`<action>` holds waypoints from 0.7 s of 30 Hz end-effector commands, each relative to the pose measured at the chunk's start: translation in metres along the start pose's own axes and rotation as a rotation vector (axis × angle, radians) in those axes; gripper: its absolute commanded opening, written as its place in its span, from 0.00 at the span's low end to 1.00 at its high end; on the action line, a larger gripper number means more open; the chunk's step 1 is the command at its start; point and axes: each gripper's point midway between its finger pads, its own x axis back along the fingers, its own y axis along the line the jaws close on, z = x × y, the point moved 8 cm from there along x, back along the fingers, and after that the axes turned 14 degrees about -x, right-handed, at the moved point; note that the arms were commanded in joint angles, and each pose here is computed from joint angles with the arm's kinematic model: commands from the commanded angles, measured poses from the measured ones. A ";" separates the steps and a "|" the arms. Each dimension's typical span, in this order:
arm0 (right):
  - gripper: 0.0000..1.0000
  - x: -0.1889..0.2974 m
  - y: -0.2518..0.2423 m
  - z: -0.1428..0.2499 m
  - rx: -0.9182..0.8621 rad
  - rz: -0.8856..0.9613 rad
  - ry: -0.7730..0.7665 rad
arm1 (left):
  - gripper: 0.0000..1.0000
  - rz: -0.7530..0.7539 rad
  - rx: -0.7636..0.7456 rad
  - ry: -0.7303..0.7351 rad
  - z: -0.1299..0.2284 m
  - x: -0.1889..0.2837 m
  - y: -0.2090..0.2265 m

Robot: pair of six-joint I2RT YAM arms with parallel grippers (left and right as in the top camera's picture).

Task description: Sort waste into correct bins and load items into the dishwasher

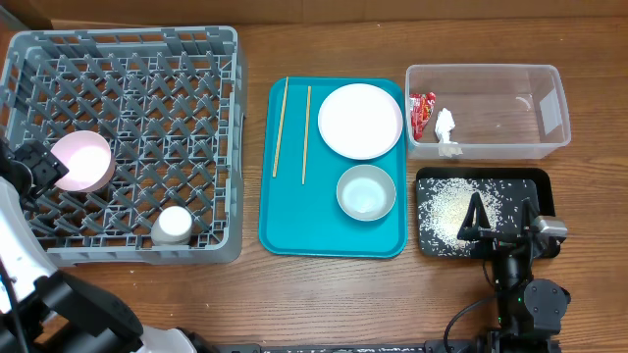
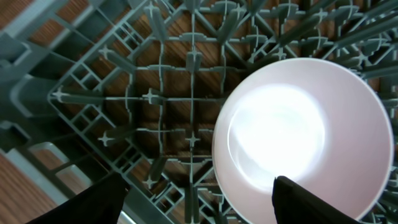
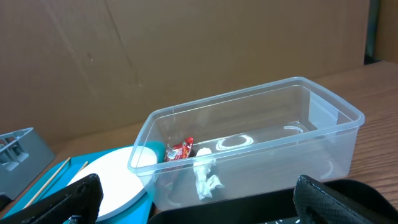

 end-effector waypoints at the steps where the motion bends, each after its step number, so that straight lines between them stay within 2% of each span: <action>1: 1.00 0.000 -0.002 0.001 0.001 0.006 -0.007 | 0.77 0.061 0.002 0.038 -0.004 -0.025 -0.002; 4: 1.00 0.000 -0.002 0.001 0.001 0.006 -0.007 | 0.72 0.108 -0.024 0.069 -0.003 -0.041 -0.007; 8: 1.00 0.000 -0.002 0.001 0.001 0.006 -0.007 | 0.52 0.104 -0.021 0.099 0.000 -0.051 -0.006; 9: 1.00 0.000 -0.002 0.001 0.001 0.006 -0.007 | 0.47 0.099 -0.020 0.096 -0.001 -0.051 -0.005; 10: 1.00 0.000 -0.002 0.001 0.001 0.006 -0.007 | 0.36 0.098 -0.020 0.087 -0.003 -0.051 -0.005; 14: 1.00 0.000 -0.002 0.001 0.002 0.006 -0.007 | 0.07 0.097 -0.020 0.081 -0.005 -0.048 -0.005; 15: 1.00 0.000 -0.002 0.001 0.001 0.006 -0.007 | 0.04 0.098 -0.020 0.083 -0.005 -0.046 -0.005; 21: 1.00 0.000 -0.002 0.001 0.001 0.006 -0.007 | 0.04 0.061 -0.020 0.085 -0.016 -0.023 -0.008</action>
